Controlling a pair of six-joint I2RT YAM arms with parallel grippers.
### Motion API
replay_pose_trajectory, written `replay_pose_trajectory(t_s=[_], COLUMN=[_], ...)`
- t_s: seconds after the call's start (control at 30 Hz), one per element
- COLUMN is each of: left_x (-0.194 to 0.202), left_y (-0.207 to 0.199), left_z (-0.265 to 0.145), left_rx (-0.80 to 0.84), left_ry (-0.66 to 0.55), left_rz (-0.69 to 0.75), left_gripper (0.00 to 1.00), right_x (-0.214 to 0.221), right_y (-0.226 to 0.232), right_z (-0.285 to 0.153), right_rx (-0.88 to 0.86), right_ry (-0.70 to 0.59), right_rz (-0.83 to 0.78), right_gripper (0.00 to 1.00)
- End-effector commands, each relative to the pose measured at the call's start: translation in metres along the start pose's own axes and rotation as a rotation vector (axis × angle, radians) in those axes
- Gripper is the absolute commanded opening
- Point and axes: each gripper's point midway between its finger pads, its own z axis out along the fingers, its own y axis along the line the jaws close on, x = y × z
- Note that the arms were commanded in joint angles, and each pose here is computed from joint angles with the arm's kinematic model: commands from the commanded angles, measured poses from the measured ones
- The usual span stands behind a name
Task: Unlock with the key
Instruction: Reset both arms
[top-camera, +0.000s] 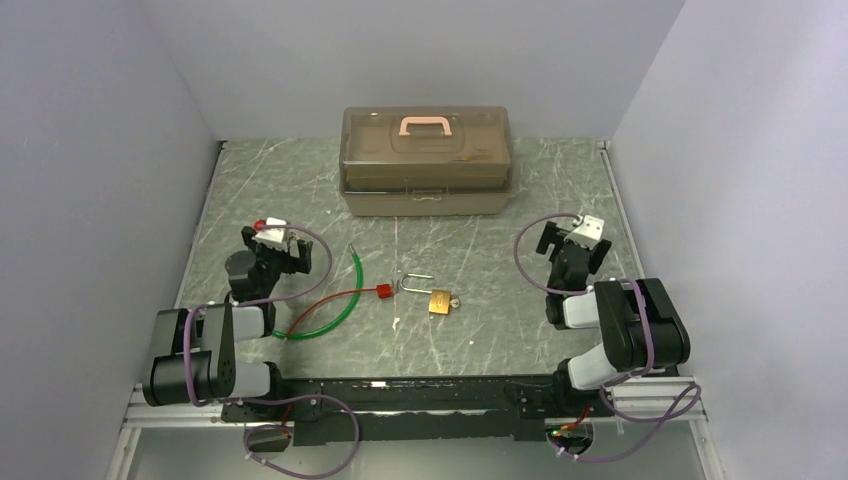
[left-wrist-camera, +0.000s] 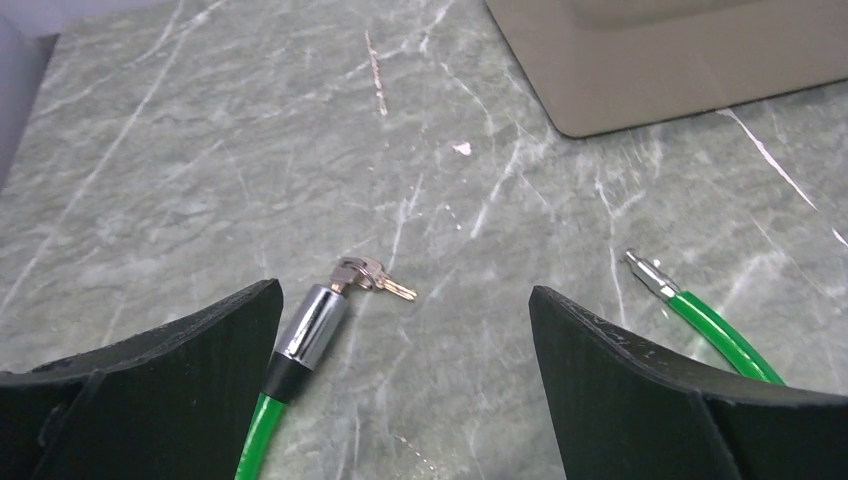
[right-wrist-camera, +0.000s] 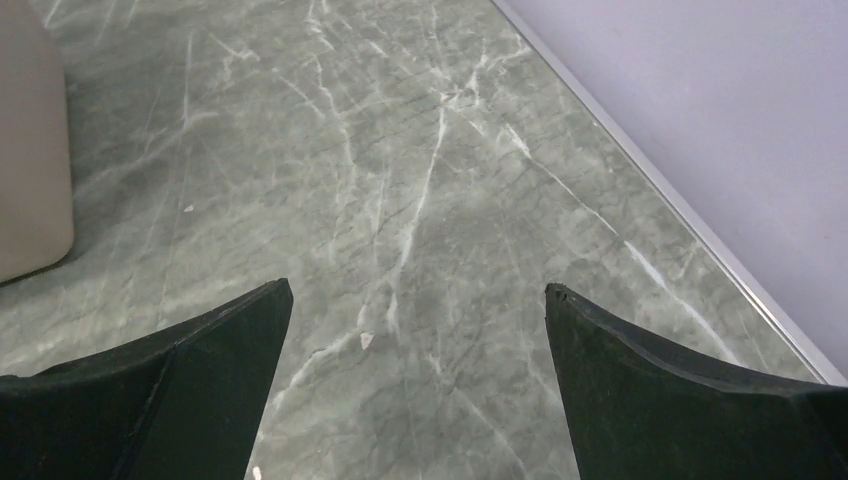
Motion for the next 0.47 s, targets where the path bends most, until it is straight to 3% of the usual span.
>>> replay_pose_trajectory(t_s=[0.0,0.43], left_x=[-0.027,-0.0252], left_y=[0.013,0.0143], left_z=[0.0059,0.0063], left_rx=[-0.053,-0.06], left_ry=[-0.086,-0.075], left_rz=[0.04,0.038], left_gripper=[0.99,0.99], right_x=[-0.0158,-0.0167], right_y=[0.0038,0.0032], right_z=[0.0062,0.0057], right_rx=[-0.022,-0.021], right_ry=[-0.036,-0.042], right_rz=[0.061,0.059], right_gripper=[1.0,1.0])
